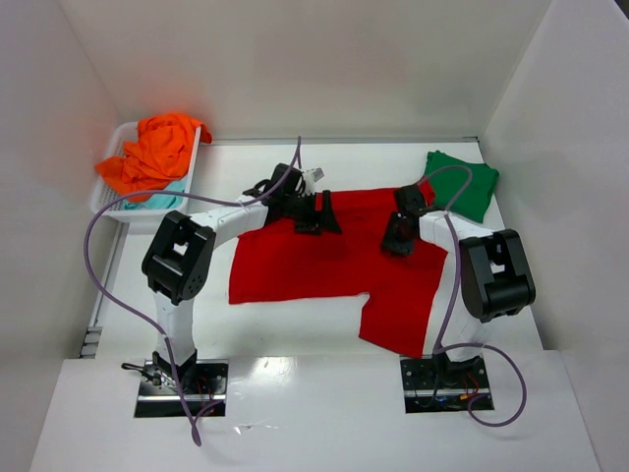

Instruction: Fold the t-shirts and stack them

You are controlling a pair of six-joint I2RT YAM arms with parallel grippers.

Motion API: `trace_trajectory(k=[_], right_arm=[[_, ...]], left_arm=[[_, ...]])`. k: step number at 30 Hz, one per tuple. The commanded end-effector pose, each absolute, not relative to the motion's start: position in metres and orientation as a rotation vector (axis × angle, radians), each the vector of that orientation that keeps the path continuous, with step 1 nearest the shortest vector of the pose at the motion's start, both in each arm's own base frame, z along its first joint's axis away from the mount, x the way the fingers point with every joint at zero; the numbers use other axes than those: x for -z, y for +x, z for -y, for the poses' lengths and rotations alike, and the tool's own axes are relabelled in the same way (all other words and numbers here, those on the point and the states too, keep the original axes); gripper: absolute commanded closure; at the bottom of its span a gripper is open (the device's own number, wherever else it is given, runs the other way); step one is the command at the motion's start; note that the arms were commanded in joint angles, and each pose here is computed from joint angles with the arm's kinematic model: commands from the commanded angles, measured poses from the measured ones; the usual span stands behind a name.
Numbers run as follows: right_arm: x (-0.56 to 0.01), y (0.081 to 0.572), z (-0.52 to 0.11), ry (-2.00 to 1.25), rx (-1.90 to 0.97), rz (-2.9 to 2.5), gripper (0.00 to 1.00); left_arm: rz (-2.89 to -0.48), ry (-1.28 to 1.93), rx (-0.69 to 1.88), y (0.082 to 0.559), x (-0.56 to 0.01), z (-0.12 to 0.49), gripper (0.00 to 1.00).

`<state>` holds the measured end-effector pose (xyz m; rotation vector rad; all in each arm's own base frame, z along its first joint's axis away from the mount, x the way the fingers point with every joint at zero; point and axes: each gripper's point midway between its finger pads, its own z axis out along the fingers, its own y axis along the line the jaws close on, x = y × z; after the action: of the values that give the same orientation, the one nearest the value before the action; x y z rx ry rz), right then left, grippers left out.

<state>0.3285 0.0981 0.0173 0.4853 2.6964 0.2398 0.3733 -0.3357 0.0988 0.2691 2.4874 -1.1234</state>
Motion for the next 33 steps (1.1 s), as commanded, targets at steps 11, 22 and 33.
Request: trace_trajectory(k=[11,22,33], right_arm=[[-0.039,0.37,-0.098,0.491,-0.193,-2.579,0.58],[-0.027,0.368,-0.105,0.478,-0.205,-2.614,0.94],[-0.066,0.353,-0.129,0.46,-0.434,-2.583,1.0]], left_arm=[[-2.483,0.254,1.067,0.374,-0.098,0.326,0.15],[-2.478,0.254,1.06,0.377,-0.098,0.322,0.15],[-2.498,0.249,1.055,0.375,-0.09,0.321,0.15]])
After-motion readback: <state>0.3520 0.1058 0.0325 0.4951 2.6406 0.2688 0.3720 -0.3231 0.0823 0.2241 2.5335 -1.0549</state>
